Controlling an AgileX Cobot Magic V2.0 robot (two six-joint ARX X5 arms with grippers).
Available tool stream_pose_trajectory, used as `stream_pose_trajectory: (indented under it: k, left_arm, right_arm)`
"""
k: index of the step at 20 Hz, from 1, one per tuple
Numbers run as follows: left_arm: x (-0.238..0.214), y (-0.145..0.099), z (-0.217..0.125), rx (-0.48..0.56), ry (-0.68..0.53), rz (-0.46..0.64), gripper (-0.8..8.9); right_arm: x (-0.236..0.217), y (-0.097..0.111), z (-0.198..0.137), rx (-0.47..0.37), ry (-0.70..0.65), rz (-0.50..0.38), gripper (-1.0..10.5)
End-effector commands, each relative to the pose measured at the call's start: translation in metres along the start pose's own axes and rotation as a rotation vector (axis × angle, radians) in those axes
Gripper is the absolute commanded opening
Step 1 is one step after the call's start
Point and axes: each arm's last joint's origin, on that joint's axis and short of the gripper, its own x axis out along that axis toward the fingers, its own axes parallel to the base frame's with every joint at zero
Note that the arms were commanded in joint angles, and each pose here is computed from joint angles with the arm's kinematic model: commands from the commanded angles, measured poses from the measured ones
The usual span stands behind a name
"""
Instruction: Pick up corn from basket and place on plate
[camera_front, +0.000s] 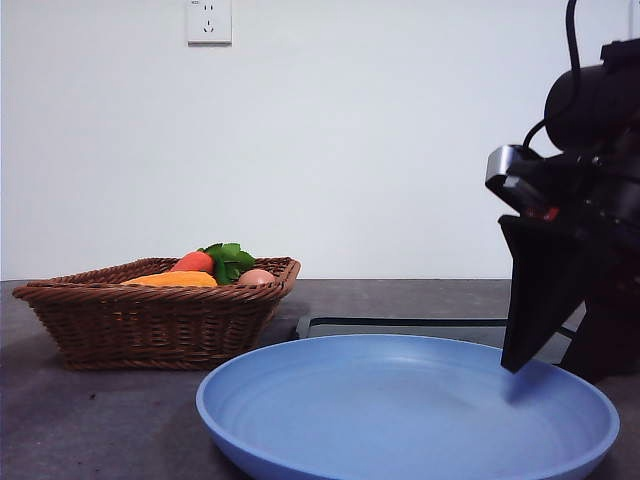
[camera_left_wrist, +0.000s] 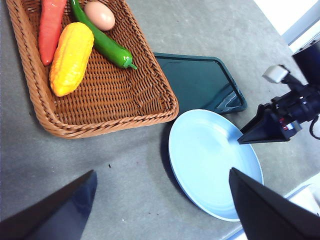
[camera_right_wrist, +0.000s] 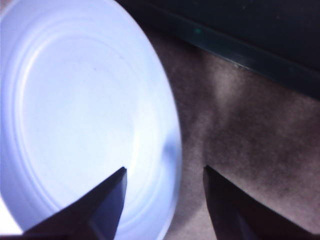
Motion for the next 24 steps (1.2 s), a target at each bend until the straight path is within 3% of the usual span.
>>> stream_pose_trajectory:
  k: [1, 6, 12, 19, 24]
  left_arm:
    - [-0.003, -0.003, 0.005, 0.012, -0.018, -0.007, 4.29]
    - [-0.003, -0.003, 0.005, 0.013, -0.019, -0.007, 4.29]
    - [0.001, -0.001, 0.012, 0.007, 0.002, 0.003, 4.28]
    - [0.027, 0.008, 0.055, 0.029, 0.022, 0.003, 4.28]
    - [0.076, 0.013, 0.088, 0.127, 0.124, 0.14, 4.28]
  right_arm:
    - [0.005, 0.001, 0.005, -0.006, 0.002, 0.0, 1.7]
    - [0.01, 0.001, 0.005, -0.01, 0.018, 0.001, 0.0]
    - [0.005, 0.003, 0.003, -0.002, 0.018, -0.017, 0.0]
    - [-0.041, 0.029, -0.02, -0.043, -0.03, -0.002, 0.0]
    - [-0.081, 0.05, -0.041, -0.09, -0.176, 0.01, 0.0]
